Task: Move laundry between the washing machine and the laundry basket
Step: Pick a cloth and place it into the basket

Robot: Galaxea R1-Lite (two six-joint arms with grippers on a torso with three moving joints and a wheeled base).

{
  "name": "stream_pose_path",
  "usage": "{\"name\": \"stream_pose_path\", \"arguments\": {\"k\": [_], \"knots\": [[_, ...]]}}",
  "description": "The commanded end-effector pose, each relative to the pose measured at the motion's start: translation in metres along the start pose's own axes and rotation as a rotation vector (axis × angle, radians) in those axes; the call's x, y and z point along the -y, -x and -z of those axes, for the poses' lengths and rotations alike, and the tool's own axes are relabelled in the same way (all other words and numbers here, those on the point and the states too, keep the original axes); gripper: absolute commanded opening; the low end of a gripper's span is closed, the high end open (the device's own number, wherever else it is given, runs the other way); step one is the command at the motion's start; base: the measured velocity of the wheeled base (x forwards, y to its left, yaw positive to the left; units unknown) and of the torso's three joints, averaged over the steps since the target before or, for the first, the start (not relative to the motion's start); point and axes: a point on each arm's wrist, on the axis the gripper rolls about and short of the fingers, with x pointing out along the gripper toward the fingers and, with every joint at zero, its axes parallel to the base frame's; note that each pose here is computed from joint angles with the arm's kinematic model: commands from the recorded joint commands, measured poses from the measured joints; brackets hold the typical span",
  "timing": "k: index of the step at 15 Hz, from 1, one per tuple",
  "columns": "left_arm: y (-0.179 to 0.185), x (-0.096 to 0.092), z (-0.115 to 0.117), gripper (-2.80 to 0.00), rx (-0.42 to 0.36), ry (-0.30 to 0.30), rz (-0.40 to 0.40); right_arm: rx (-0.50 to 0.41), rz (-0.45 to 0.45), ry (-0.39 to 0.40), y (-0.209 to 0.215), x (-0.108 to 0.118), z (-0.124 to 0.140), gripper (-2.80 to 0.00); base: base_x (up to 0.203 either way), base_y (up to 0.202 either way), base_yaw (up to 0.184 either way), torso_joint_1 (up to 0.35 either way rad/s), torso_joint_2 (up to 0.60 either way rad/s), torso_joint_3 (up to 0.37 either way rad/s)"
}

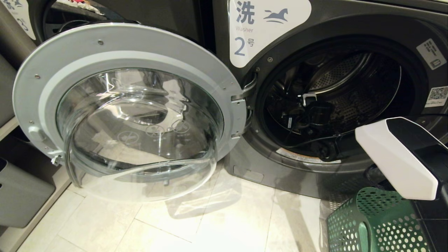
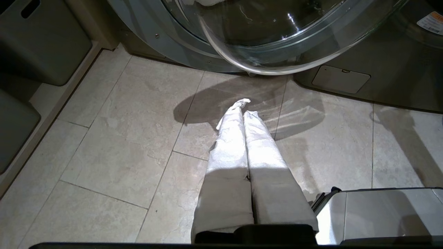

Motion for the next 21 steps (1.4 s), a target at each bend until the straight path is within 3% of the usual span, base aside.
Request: {"name": "stream_pose_path", "arguments": {"k": [1, 12, 21], "knots": [[0.000, 0.000, 0.000, -2.80, 0.000, 0.000, 0.000, 0.018, 0.016, -0.001, -0.010, -0.003, 0.007, 0.00, 0.000, 0.000, 0.000, 0.000, 0.00, 0.000], [0.000, 0.000, 0.000, -2.80, 0.000, 0.000, 0.000, -0.010, 0.031, 0.007, -0.023, -0.001, 0.004, 0.00, 0.000, 0.000, 0.000, 0.000, 0.00, 0.000], [0.000, 0.000, 0.000, -2.80, 0.000, 0.000, 0.000, -0.032, 0.025, -0.034, -0.029, 0.013, 0.007, 0.00, 0.000, 0.000, 0.000, 0.000, 0.00, 0.000]]}}
